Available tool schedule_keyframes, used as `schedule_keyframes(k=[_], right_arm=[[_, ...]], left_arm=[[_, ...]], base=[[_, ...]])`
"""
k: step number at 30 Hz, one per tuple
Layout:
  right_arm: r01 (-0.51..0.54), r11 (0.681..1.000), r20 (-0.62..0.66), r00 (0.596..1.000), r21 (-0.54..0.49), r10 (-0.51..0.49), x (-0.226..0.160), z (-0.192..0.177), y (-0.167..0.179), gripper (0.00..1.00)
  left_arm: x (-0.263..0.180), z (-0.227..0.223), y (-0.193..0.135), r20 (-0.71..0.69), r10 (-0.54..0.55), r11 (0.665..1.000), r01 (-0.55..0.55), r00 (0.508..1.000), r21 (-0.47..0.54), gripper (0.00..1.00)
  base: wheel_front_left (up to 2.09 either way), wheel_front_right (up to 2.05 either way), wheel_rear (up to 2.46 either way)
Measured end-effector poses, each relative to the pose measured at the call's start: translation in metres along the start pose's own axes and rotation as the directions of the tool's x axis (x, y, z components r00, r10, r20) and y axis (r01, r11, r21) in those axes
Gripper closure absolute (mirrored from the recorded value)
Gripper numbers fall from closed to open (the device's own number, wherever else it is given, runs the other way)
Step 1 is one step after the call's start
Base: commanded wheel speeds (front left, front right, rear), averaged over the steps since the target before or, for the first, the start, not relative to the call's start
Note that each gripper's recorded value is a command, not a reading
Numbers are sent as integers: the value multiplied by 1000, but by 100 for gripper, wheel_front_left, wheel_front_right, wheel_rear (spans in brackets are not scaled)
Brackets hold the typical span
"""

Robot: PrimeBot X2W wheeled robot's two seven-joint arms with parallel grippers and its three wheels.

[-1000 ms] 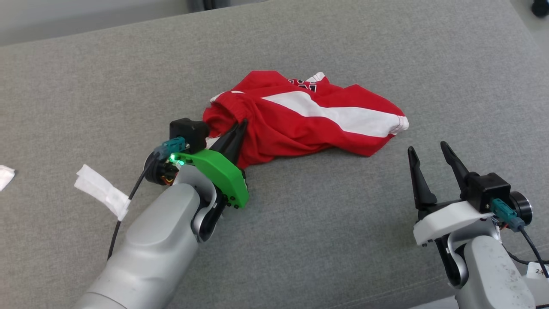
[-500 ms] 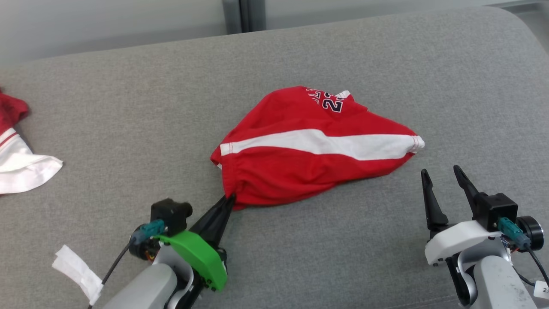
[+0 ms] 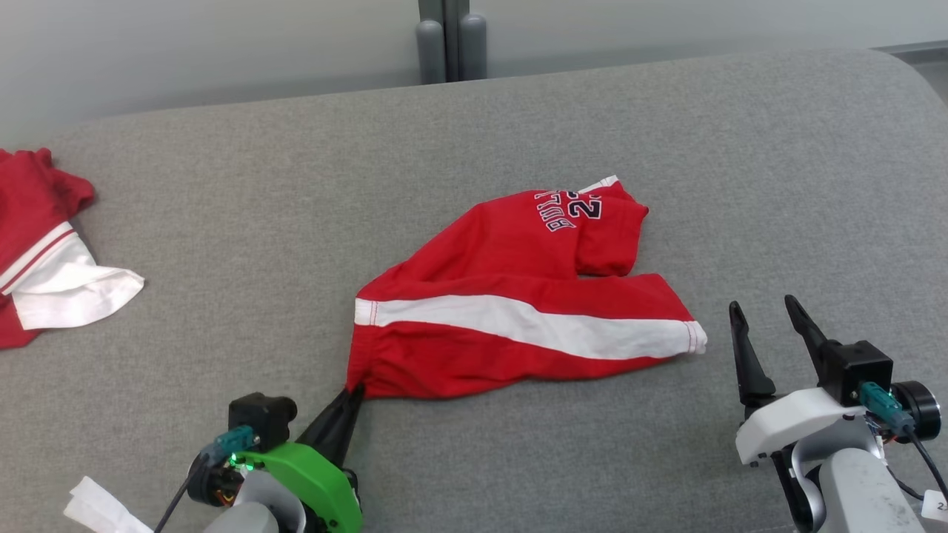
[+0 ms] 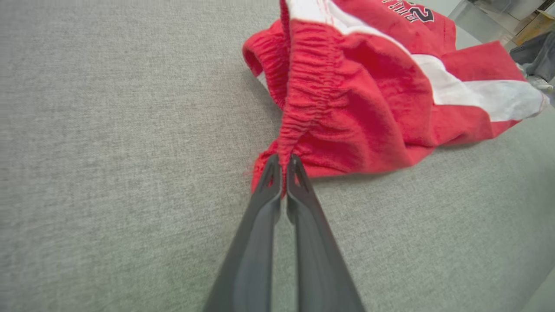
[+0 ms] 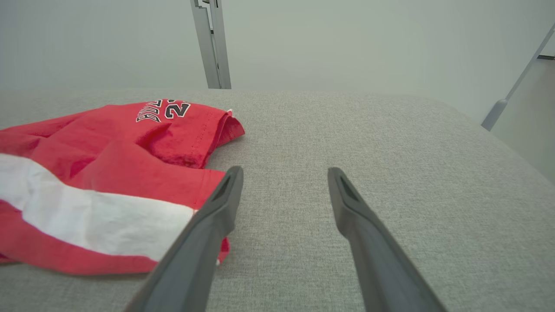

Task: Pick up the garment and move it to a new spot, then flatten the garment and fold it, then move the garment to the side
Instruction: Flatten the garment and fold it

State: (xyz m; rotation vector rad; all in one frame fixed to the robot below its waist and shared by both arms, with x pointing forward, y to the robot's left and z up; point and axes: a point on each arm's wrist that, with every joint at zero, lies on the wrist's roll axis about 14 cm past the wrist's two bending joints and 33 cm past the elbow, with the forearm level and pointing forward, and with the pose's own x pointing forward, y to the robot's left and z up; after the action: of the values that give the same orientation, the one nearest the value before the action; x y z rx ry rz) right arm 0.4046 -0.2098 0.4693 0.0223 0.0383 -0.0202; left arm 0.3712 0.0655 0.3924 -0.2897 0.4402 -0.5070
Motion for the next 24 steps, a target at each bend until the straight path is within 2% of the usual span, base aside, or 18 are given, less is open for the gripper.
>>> schedule_keyframes(k=[1, 13, 24], right_arm=[[0, 1000, 1, 1000, 0, 0, 0, 0, 0, 0], [-30, 1000, 58, 998, -4, 31, 4, 20, 10, 0], [-76, 997, 124, 989, -9, 77, 0, 44, 26, 0]], left_arm=[[0, 3, 1, 11, 8, 1000, -8, 1000, 2, 2], [-11, 76, 3, 300, 85, 996, -90, 950, 1, 0], [-35, 92, -1, 412, 137, 988, -153, 901, 5, 0]], base=[[0, 0, 0], [0, 0, 0], [0, 0, 0]])
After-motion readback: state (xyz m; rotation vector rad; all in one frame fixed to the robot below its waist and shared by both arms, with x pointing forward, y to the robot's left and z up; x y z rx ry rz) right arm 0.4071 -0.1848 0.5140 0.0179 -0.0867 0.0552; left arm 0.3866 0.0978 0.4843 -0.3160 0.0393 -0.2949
